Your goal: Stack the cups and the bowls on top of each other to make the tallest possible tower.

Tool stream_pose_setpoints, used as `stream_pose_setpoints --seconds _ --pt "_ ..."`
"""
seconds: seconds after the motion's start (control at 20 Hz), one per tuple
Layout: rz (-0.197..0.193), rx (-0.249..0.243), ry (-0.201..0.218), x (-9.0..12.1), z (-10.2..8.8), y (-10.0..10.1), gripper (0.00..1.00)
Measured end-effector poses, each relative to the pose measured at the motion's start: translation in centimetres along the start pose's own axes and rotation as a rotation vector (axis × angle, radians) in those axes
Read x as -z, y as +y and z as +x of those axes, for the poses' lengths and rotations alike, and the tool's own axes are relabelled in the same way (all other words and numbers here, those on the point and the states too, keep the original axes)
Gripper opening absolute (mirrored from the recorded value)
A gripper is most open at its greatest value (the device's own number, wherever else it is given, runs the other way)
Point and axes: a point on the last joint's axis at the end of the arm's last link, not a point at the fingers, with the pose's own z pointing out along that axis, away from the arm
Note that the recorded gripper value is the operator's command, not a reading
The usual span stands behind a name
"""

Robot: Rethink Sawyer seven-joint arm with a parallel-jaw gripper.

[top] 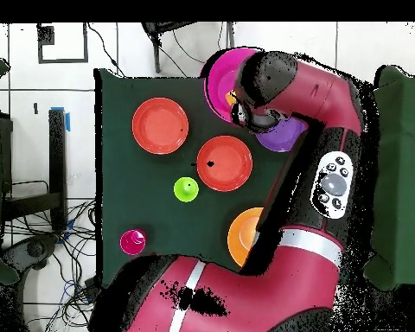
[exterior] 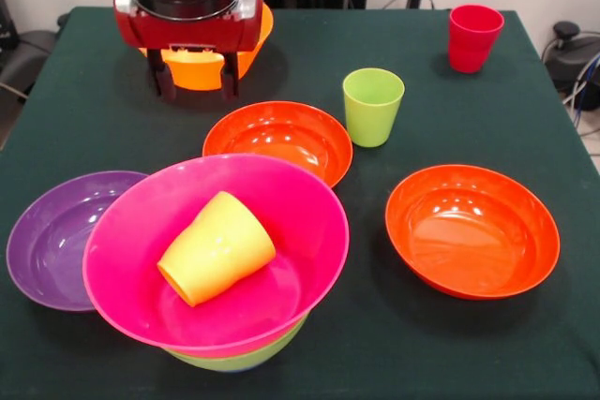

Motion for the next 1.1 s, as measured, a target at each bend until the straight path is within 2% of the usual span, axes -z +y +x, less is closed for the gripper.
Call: stream_pose_setpoints --seconds 0.55,1.1 --pt "0.005 0.057 -0.029 1.6 -0.2 1.8 1.0" --pt "0.01 0.102 -0.04 1.0 -1.1 3.2 1.0"
